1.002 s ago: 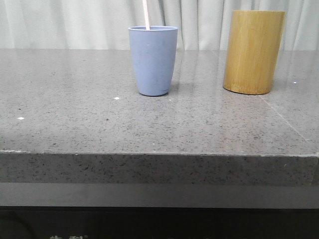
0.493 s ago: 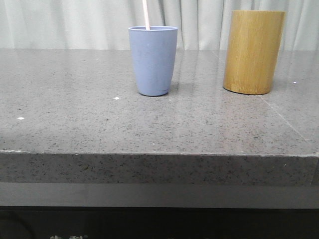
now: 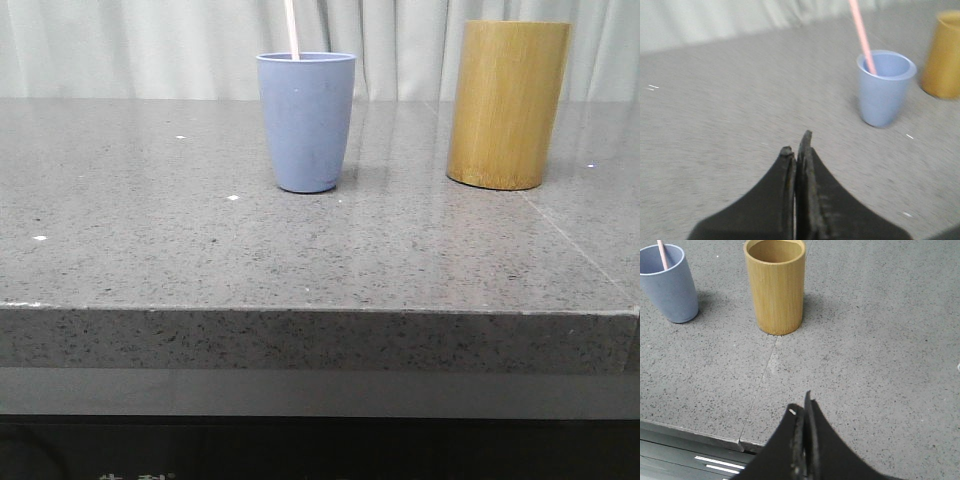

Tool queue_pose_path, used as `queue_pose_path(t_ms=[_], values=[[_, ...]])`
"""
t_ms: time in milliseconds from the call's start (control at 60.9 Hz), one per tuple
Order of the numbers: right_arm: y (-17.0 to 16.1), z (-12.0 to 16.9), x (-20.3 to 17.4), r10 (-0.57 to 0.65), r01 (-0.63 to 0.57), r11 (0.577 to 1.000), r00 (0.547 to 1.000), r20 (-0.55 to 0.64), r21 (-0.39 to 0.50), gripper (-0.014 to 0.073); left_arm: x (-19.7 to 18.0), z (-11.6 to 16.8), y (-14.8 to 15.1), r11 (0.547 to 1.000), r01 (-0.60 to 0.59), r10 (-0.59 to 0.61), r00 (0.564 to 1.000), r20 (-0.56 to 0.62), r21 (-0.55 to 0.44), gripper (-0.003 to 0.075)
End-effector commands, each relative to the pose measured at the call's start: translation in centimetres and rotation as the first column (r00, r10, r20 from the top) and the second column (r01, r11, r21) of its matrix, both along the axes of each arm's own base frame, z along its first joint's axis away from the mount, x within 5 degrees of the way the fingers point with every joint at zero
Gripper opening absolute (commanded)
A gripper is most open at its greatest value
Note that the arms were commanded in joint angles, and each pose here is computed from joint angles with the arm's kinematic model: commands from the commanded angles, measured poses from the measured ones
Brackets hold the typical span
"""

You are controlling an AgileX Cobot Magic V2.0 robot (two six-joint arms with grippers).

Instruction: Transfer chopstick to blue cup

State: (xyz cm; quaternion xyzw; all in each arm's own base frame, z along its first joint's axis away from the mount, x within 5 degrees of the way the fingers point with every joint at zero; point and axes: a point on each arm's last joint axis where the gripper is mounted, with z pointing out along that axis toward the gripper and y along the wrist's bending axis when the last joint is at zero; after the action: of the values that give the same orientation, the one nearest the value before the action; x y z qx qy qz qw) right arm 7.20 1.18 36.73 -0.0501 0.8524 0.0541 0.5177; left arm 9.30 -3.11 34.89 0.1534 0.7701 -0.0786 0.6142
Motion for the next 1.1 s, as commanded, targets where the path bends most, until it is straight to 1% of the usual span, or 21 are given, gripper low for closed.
queue_pose_path(t_ms=[0,66,131,197,279,361,509,542,591,805,887,1002,1084], values=[[0.0,1.2,0.2,-0.004,0.003,1.0,0.997,0.083,0.008,-0.0067,-1.6,-0.4,1.1,0.995,-0.067,0.08,0.977,0.197,-0.07,-0.0019],[0.0,1.2,0.2,-0.004,0.003,1.0,0.997,0.083,0.008,-0.0067,-2.5,-2.4,1.7,0.99,-0.106,0.126,0.959,0.254,-0.092,-0.0019],[0.0,1.2,0.2,-0.004,0.003,1.0,0.997,0.083,0.008,-0.0067,-3.1,-4.7,2.0,0.984,-0.134,0.163,0.946,0.282,-0.118,-0.0019],[0.0,1.2,0.2,-0.004,0.003,1.0,0.997,0.083,0.008,-0.0067,-3.6,-6.4,2.2,0.978,-0.15,0.189,0.935,0.3,-0.147,-0.0019],[0.0,1.2,0.2,-0.004,0.003,1.0,0.997,0.083,0.008,-0.0067,-3.8,-9.1,2.4,0.966,-0.178,0.228,0.93,0.289,-0.189,-0.0019],[0.0,1.2,0.2,-0.004,0.003,1.0,0.997,0.083,0.008,-0.0067,-3.9,-11.0,2.6,0.958,-0.195,0.251,0.924,0.289,-0.209,-0.0019],[0.0,1.2,0.2,-0.004,0.003,1.0,0.997,0.083,0.008,-0.0067,-4.0,-13.2,2.7,0.954,-0.204,0.267,0.911,0.314,-0.22,-0.0019],[0.0,1.2,0.2,-0.004,0.003,1.0,0.997,0.083,0.008,-0.0067,-4.0,-13.4,2.7,0.952,-0.204,0.271,0.905,0.326,-0.227,-0.0019],[0.0,1.1,0.2,-0.004,0.003,1.0,0.997,0.081,0.007,-0.0067,-3.9,-13.6,2.7,0.954,-0.207,0.266,0.919,0.291,-0.217,-0.0019],[0.0,1.1,0.2,-0.004,0.003,1.0,0.997,0.078,0.007,-0.0067,-4.0,-13.3,2.7,0.952,-0.204,0.272,0.905,0.326,-0.229,-0.0019],[0.0,1.1,0.2,-0.004,0.003,1.0,0.997,0.078,0.007,-0.0067,-4.0,-13.3,2.7,0.952,-0.204,0.272,0.906,0.324,-0.228,-0.0019],[0.0,1.1,0.2,-0.004,0.003,1.0,0.997,0.078,0.007,-0.0067,-4.0,-13.3,2.7,0.944,-0.2,0.278,0.91,0.308,-0.263,-0.0019],[0.0,1.1,0.2,-0.004,0.003,1.0,0.997,0.078,0.007,-0.0067,-4.0,-13.4,2.7,0.946,-0.199,0.274,0.911,0.308,-0.255,-0.0019]])
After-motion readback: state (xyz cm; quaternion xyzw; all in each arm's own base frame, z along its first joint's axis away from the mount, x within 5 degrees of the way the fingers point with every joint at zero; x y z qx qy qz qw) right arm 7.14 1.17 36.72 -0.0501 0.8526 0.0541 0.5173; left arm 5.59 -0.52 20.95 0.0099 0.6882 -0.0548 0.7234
